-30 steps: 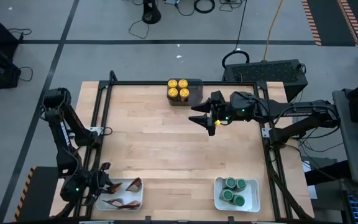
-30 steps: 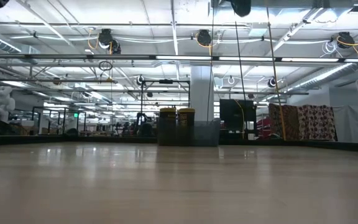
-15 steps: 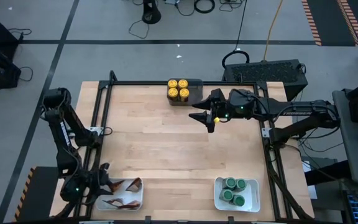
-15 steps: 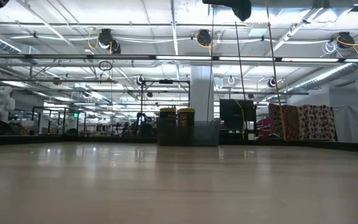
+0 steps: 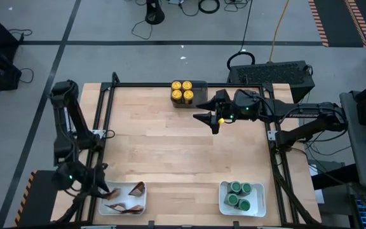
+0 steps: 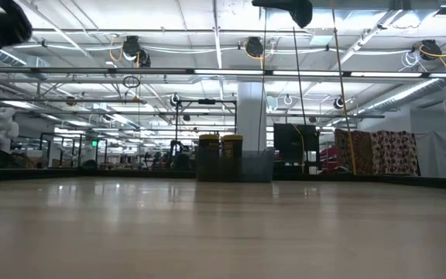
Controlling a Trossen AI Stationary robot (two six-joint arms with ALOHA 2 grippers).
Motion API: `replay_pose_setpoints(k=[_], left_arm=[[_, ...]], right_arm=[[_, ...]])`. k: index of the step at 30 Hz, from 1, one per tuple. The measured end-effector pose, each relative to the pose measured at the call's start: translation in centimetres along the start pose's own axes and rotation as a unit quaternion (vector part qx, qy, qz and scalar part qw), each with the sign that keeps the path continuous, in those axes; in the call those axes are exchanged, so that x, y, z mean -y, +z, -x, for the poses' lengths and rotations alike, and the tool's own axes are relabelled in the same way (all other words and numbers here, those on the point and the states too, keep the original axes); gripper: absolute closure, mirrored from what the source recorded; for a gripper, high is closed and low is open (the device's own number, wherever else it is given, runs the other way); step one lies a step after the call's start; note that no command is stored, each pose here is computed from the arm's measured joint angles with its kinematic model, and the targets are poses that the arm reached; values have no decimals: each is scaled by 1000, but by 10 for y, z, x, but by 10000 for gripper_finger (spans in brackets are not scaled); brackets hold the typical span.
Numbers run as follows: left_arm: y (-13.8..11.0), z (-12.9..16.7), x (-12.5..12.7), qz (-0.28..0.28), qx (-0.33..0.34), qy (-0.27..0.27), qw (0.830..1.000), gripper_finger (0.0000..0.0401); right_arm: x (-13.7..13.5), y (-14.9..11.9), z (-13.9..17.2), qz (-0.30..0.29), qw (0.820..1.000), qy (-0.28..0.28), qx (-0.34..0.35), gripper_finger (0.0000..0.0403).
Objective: Sort spices by type
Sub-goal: Put the orange seasoning pack into the left white bin
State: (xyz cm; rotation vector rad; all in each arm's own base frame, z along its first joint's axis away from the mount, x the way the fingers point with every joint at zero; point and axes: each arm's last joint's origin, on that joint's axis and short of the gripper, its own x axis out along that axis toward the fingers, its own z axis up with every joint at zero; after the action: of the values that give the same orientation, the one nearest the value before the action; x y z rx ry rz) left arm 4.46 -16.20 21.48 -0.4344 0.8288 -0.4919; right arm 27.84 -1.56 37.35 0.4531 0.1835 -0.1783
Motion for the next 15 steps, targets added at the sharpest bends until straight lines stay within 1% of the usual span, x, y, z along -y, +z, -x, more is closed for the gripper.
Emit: replay_pose_setpoints(k=[4, 8, 11, 15], left_arm=[[7, 15, -4, 16, 13, -25, 999, 258], [11, 23, -6, 39, 21, -41, 998, 258], [8, 24, -13, 60, 5, -11, 998, 258], [5, 26, -21, 59, -6, 25, 998, 258]], right_arm=[[0, 0, 0, 6, 1000, 1, 0, 149], [0, 0, 0, 12, 1000, 2, -1, 149], [0, 0, 0, 18, 1000, 2, -1, 149], [0, 0, 0, 23, 1000, 2, -1, 149]])
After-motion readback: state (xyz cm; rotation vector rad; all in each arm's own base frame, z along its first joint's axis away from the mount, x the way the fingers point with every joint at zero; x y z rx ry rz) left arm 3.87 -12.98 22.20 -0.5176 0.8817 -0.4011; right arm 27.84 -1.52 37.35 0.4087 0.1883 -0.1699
